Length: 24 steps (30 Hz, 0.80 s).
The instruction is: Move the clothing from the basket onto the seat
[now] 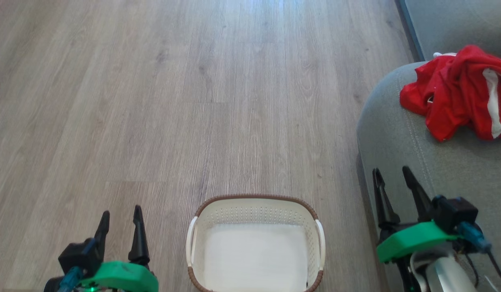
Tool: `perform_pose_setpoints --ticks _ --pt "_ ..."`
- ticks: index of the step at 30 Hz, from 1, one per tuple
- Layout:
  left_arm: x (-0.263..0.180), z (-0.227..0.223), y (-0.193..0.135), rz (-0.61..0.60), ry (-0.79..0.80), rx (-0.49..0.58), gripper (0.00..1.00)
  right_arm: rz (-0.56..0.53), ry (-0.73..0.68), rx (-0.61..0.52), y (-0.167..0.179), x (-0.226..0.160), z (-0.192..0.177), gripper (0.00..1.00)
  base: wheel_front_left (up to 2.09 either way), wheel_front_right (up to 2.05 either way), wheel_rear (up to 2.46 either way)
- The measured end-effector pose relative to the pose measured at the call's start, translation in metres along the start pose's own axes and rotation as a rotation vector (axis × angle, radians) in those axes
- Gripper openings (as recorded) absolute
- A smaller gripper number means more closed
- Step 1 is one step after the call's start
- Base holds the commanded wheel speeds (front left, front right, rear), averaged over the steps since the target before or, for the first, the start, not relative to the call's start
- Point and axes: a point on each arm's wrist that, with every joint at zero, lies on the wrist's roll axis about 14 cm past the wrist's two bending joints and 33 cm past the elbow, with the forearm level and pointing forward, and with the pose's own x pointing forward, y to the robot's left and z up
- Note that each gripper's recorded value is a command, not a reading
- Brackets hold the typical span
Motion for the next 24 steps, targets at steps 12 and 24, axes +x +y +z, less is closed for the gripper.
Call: perform_pose_setpoints --ticks 12,24 --pt "-0.010 -0.002 0.001 -0.001 -0.001 0.010 1.00 -0.014 -0.001 0.025 -0.002 -0.010 0.000 1.00 0.00 0.00 0.00" --pt "-0.014 0.000 0.009 0.016 -0.011 0.017 1.00 -0.020 -0.007 0.024 -0.003 -0.013 0.002 1.00 0.00 0.00 0.00"
